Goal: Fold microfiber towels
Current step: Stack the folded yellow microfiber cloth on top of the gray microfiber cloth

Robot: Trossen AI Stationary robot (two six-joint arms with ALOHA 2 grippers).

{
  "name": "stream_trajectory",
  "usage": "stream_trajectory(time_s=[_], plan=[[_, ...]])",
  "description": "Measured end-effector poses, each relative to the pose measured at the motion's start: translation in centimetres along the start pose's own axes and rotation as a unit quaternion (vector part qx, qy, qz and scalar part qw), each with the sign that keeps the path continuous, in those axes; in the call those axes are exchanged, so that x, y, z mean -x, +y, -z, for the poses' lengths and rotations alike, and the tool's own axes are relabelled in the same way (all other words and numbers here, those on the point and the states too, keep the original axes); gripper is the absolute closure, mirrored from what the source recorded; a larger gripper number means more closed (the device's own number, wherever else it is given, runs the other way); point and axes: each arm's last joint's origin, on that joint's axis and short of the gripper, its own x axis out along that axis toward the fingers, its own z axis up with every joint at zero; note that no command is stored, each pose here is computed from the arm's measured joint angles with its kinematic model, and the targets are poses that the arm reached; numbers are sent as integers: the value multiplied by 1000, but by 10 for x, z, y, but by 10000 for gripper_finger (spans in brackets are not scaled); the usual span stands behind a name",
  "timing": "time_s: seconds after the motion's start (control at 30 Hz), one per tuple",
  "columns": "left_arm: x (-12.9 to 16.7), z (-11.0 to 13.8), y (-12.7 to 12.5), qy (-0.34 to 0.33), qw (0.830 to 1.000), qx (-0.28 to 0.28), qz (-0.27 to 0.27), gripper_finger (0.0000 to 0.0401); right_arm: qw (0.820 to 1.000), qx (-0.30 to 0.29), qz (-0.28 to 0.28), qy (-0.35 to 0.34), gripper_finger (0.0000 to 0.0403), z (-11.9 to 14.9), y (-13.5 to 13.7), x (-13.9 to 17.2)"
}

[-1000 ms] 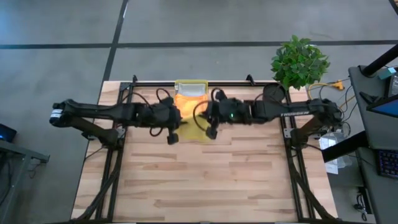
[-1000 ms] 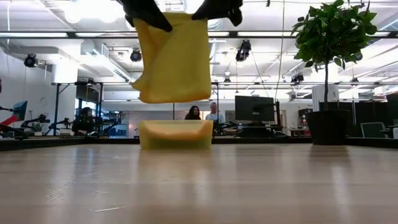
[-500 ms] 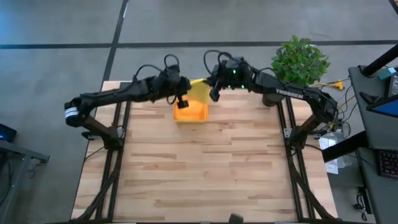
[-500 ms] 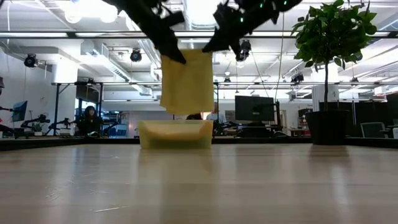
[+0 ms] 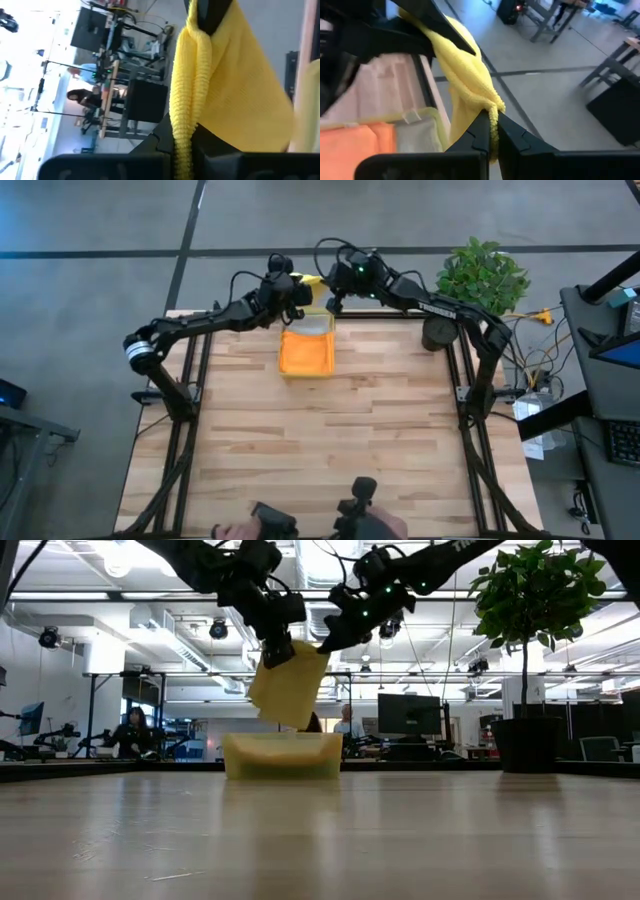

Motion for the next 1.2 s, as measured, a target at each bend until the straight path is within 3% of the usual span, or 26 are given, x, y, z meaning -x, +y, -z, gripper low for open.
stream_trajectory(time_s=[0.13,0.33,0.57,0.87,1.03,1.2], plan=[[-1,3,-8,3,1000,5,7,401,1000,6,13,19,394,8,2,-8],[-3,16,-46,10,996,62,63,401,997,10,-8,80,394,27,18,-16],[6,25,-84,15,993,45,108,401,992,27,-37,120,394,36,48,-17],[22,14,-105,-1,990,20,139,401,983,17,-78,166,394,44,86,-13],[30,11,-112,11,985,66,161,401,979,-7,-107,174,394,51,102,-12],[40,13,-126,38,970,81,224,401,974,-19,-144,173,394,51,115,-10]])
